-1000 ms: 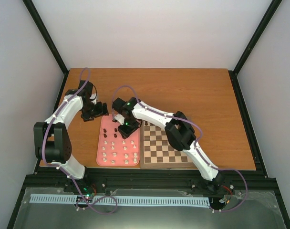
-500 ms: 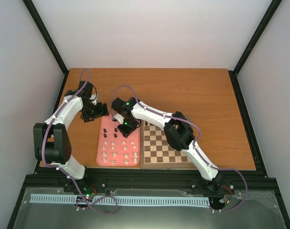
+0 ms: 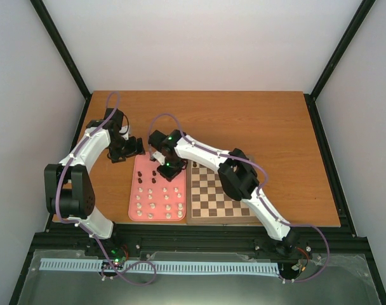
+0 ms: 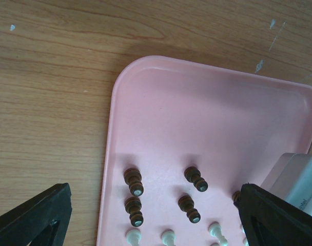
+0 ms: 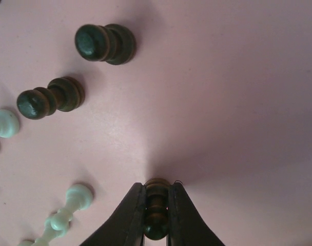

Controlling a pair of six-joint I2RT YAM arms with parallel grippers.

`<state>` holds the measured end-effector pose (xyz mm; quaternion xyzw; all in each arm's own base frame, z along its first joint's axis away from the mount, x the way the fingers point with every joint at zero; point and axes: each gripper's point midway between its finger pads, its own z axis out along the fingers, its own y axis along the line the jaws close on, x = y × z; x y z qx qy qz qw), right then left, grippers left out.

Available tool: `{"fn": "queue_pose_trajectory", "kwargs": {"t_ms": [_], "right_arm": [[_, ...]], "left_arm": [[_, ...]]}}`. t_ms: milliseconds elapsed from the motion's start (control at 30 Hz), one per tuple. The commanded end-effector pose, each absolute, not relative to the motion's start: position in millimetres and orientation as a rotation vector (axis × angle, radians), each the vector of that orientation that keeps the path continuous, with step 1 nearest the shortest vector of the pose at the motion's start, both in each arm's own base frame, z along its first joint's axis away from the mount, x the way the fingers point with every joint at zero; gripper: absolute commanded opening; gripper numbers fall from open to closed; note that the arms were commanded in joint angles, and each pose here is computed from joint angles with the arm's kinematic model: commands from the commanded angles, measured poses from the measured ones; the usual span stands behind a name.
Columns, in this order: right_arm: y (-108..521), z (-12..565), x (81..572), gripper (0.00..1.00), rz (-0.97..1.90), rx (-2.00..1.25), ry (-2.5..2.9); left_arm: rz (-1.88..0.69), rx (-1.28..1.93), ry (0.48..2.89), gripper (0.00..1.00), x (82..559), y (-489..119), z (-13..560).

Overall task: Set up the chess pieces on the board
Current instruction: Pick up the chess piece from the storage box, then place the chess piece on the chessboard.

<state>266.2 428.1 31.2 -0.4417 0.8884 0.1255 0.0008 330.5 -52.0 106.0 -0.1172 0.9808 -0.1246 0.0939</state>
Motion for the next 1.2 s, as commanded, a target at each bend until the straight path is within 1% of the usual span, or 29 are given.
{"fn": "queue_pose_trajectory", "kwargs": {"t_ms": [0,133,267,500,633,800,1167], "right_arm": [[428.5,79.3,282.5,0.03,0.367,-1.313,2.689],[412.3,123.9,288.5,0.03,0.409,-1.203,2.665],[368.8,143.5,287.8,0.03,0.392,-1.084,2.704],[266.2,126.2,282.8,0.03,0.303,-0.820,2.850],[230.0,117.1,290.3,0.03,0.206,-0.726,2.874],[208.6,96.1,296.6,0.03,0.168,-0.639,2.905],[199.0,69.9,308.6,0.04,0.138,-0.604,2.939]], "left_arm": [[-0.388,-0.333,2.859,1.00,335.2,-53.7,119.2],[-0.375,-0.330,2.857,1.00,335.9,-52.6,120.5],[-0.367,-0.331,2.860,1.00,335.7,-51.7,119.4],[-0.367,-0.333,2.868,1.00,336.9,-51.8,116.2],[-0.364,-0.335,2.872,1.00,339.5,-51.4,115.3],[-0.366,-0.336,2.874,1.00,342.4,-51.9,114.6],[-0.361,-0.333,2.886,1.00,343.7,-52.0,112.3]]}}
